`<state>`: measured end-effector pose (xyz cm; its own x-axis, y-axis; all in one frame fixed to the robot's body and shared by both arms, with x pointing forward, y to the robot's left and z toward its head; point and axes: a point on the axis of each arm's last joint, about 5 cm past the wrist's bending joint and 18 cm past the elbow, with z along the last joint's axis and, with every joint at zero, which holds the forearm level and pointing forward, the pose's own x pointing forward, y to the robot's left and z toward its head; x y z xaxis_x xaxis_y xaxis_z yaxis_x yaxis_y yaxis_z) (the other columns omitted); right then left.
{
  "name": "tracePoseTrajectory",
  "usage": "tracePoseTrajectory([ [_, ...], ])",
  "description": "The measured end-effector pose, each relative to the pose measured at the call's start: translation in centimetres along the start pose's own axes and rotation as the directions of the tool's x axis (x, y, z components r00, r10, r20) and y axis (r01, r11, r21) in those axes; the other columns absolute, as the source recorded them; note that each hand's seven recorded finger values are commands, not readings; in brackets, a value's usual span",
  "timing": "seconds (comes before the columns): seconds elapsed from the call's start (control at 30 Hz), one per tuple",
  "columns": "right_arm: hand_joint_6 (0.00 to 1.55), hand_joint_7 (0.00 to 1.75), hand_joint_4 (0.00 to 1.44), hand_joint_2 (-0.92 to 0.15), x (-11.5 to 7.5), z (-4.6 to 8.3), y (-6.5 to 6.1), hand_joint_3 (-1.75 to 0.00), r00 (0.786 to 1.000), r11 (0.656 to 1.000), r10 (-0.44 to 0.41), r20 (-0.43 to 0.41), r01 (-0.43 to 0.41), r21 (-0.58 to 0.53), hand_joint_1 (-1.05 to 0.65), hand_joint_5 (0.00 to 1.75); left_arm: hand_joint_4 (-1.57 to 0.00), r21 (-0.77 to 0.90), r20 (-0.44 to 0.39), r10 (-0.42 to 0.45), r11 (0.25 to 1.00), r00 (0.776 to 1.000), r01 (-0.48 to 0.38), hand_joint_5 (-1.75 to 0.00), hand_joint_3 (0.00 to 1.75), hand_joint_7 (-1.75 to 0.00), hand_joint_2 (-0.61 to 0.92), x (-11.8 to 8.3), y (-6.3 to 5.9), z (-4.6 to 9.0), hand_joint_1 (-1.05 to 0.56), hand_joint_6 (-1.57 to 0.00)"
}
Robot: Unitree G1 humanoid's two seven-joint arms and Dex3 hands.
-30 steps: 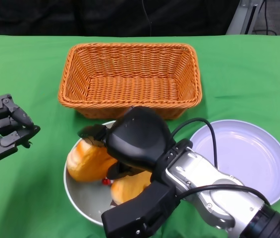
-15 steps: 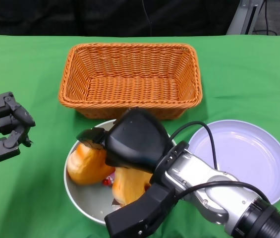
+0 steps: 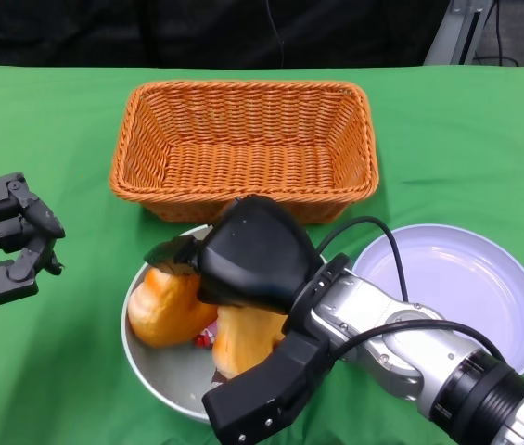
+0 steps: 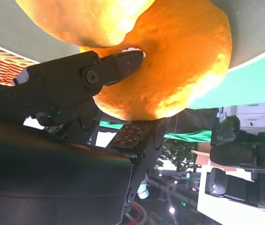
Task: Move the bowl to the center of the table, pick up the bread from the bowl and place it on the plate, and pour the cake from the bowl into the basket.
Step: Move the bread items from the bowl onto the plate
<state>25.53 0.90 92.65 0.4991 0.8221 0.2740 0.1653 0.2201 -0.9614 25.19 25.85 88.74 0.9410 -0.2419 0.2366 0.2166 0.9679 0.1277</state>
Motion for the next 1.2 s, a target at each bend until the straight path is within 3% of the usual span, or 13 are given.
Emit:
tracePoseTrajectory([
  [0.1, 1.13, 0.04, 0.98, -0.86, -0.2, -0.1, 0.4, 0.00, 0.999, 0.999, -0.036, 0.004, 0.036, 0.001, -0.28, 0.77, -0.82, -0.001, -0.003, 0.000, 1.000, 1.000, 0.000, -1.56, 1.01, -1.31, 0.61, 0.0, 0.0, 0.0, -0.01, -0.82],
  [0.17, 1.14, 0.04, 0.91, -0.88, -0.3, -0.1, 0.6, -0.01, 0.998, 0.998, -0.057, 0.009, 0.057, 0.007, -0.26, 0.73, -0.81, -0.001, -0.003, 0.000, 1.000, 1.000, 0.000, -1.58, 1.01, -1.32, 0.60, 0.0, 0.0, -0.1, -0.02, -0.81],
  [0.23, 1.16, 0.03, 0.92, -0.89, -0.4, -0.1, 0.8, 0.00, 0.997, 0.997, -0.078, 0.016, 0.078, 0.028, -0.27, 1.00, -0.78, -0.004, -0.002, 0.000, 1.000, 1.000, 0.000, -1.70, 0.99, -1.36, 0.58, 0.0, 0.0, -0.1, -0.05, -0.79],
  [0.37, 1.18, 0.03, 0.87, -0.90, -0.6, -0.1, 1.1, 0.00, 0.991, 0.989, -0.131, 0.025, 0.129, 0.073, -0.28, 1.24, -0.76, -0.011, -0.003, -0.004, 1.000, 1.000, 0.004, -1.74, 0.89, -1.45, 0.63, 0.0, 0.0, -0.1, -0.07, -0.74],
  [0.47, 1.18, 0.02, 0.83, -0.91, -0.7, -0.1, 1.3, 0.00, 0.987, 0.982, -0.161, 0.023, 0.158, 0.102, -0.28, 1.32, -0.75, -0.015, -0.007, -0.003, 1.000, 1.000, 0.003, -1.75, 0.79, -1.51, 0.70, -0.1, 0.0, -0.2, -0.06, -0.71],
  [0.67, 1.20, 0.03, 0.83, -0.91, -0.6, -0.2, 1.3, 0.00, 0.984, 0.978, -0.175, 0.020, 0.172, 0.116, -0.26, 1.34, -0.74, -0.018, -0.013, -0.003, 1.000, 1.000, 0.002, -1.75, 0.43, -1.36, 0.81, -0.1, 0.0, -0.2, -0.08, -0.76],
  [0.83, 1.19, 0.02, 0.84, -0.89, -0.6, -0.2, 1.1, 0.00, 0.983, 0.974, -0.185, 0.014, 0.181, 0.134, -0.26, 1.27, -0.77, -0.021, -0.015, -0.005, 1.000, 1.000, 0.004, -1.75, 0.17, -1.64, 0.90, -0.1, 0.0, -0.2, -0.12, -0.68],
  [0.97, 1.17, 0.01, 0.84, -0.88, -0.4, -0.3, 0.8, 0.00, 0.979, 0.967, -0.203, 0.011, 0.198, 0.163, -0.27, 1.18, -0.75, -0.032, -0.015, -0.013, 0.999, 1.000, 0.013, -1.75, 0.09, -1.55, 0.91, -0.1, 0.1, -0.3, -0.21, -0.71],
  [1.13, 1.16, 0.00, 0.86, -0.88, -0.3, -0.4, 0.4, 0.00, 0.978, 0.965, -0.207, 0.013, 0.202, 0.168, -0.27, 1.09, -0.73, -0.033, -0.017, -0.013, 0.999, 1.000, 0.012, -1.75, 0.10, -1.46, 0.92, -0.1, 0.1, -0.3, -0.20, -0.74],
  [1.2, 1.16, 0.00, 0.85, -0.88, -0.3, -0.4, 0.2, 0.00, 0.976, 0.962, -0.219, 0.016, 0.213, 0.172, -0.28, 1.13, -0.72, -0.029, -0.020, -0.012, 1.000, 1.000, 0.012, -1.73, 0.10, -1.30, 0.92, -0.1, 0.1, -0.3, -0.20, -0.80],
])
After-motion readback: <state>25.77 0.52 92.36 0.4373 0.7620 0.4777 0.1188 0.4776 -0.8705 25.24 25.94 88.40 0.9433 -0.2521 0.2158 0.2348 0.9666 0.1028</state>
